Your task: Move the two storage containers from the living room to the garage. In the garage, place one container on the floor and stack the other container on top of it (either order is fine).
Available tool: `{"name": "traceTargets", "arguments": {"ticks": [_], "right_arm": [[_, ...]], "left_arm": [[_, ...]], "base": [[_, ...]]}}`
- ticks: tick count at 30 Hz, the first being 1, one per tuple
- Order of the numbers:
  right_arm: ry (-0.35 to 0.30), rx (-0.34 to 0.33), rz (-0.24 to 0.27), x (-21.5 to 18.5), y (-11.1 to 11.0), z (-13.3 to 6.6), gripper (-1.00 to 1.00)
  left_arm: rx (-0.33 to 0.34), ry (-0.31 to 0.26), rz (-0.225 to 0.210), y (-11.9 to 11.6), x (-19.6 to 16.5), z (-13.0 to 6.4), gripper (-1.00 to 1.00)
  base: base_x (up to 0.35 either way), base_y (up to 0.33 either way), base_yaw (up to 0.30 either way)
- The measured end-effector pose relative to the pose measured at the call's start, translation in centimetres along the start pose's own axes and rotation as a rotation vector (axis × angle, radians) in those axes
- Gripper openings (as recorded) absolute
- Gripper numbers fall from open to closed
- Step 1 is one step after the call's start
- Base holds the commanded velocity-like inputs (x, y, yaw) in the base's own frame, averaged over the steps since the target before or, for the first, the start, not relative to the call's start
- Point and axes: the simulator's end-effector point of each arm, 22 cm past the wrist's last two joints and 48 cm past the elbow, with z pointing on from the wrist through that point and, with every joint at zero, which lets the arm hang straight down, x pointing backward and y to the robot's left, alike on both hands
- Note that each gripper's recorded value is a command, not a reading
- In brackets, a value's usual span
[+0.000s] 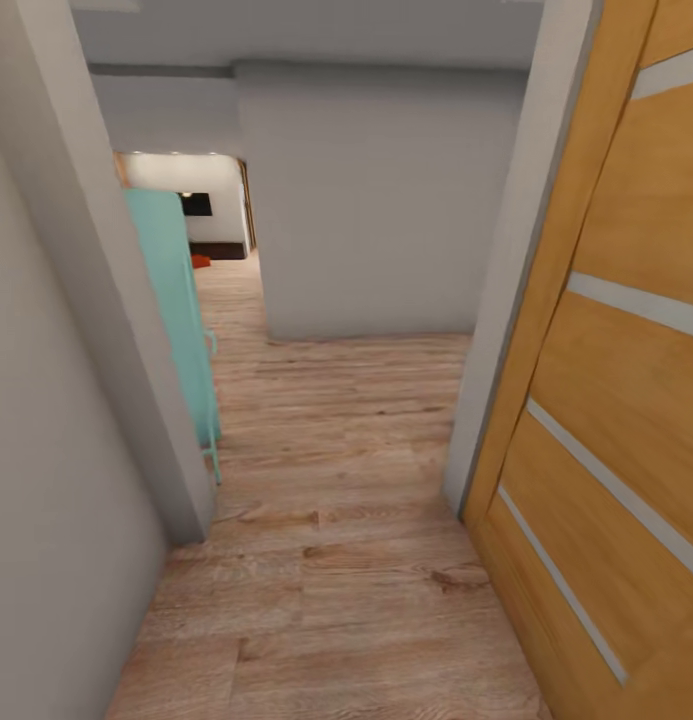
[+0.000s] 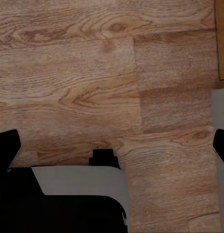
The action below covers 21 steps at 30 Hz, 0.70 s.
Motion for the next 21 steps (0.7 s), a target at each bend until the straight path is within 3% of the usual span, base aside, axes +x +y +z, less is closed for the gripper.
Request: {"name": "traceTargets", "arguments": {"ticks": [21], "right_arm": [[0.000, -0.001, -0.001, 0.00, 0.02, 0.00, 1.00]], "left_arm": [[0.000, 0.000, 0.000, 0.00, 0.00, 0.00, 1.00]], "base": [[0.341, 0.000, 0.000]]}}
